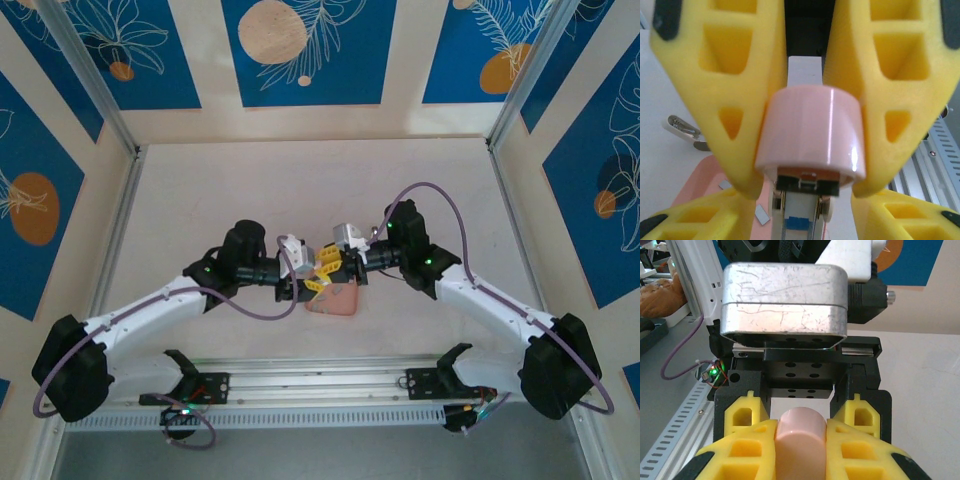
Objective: Load the staples into the stapler
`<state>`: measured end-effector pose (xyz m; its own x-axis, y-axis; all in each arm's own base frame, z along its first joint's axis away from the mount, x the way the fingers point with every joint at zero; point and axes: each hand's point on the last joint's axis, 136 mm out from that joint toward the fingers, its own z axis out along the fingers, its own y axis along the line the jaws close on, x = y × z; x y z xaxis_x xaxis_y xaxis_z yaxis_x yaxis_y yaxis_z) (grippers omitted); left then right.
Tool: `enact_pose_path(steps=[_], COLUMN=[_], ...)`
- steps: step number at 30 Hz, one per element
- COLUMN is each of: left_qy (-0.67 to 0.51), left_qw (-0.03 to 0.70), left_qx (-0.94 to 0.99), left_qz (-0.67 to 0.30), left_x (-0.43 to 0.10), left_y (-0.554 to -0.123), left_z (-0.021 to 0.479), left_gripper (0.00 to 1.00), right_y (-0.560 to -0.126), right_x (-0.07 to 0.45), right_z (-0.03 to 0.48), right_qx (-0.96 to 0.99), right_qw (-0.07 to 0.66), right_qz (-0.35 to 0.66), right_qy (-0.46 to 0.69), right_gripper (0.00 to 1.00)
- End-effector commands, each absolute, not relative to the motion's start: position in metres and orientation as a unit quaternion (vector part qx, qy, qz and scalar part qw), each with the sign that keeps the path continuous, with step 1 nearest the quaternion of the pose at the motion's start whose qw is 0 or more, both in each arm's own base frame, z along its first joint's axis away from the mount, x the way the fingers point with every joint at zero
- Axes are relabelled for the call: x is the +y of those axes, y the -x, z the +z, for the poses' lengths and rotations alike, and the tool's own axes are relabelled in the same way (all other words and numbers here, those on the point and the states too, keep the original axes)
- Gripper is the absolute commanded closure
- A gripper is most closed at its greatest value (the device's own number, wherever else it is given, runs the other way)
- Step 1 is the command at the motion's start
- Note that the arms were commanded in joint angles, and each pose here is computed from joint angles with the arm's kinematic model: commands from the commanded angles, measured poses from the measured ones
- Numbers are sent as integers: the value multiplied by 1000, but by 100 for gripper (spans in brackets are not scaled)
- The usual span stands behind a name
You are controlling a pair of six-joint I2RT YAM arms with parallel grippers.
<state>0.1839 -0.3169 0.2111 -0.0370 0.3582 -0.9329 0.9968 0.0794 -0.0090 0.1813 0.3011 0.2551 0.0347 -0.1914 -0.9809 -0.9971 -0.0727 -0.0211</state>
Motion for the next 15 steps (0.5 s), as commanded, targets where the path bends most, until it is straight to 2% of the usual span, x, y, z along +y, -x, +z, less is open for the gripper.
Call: enact_pose_path(steps=[1, 5, 9, 13, 15], left_qy=[-562, -560, -559, -552, -539], left_qw=[422, 426, 424, 423, 428], left_qx=[584, 585, 587, 595, 608], left_qz=[-406, -405, -403, -403, -396], left_x=[-326, -329, -332, -333, -331], left_y=[-179, -182, -183, -185, -190], left_z=[228, 228, 226, 226, 227], left_gripper=[50, 60, 64, 79, 85], right_y=[-177, -177, -178, -179, -181], right_x=[304, 304, 304, 301, 298], right_z=[262, 262, 262, 263, 263], right_qx=[507, 506, 506, 509, 513], right_qw=[440, 441, 442, 448, 451], right_qz=[469, 469, 469, 469, 469], right_qy=[574, 574, 573, 567, 560], right_gripper=[98, 98, 98, 96, 89])
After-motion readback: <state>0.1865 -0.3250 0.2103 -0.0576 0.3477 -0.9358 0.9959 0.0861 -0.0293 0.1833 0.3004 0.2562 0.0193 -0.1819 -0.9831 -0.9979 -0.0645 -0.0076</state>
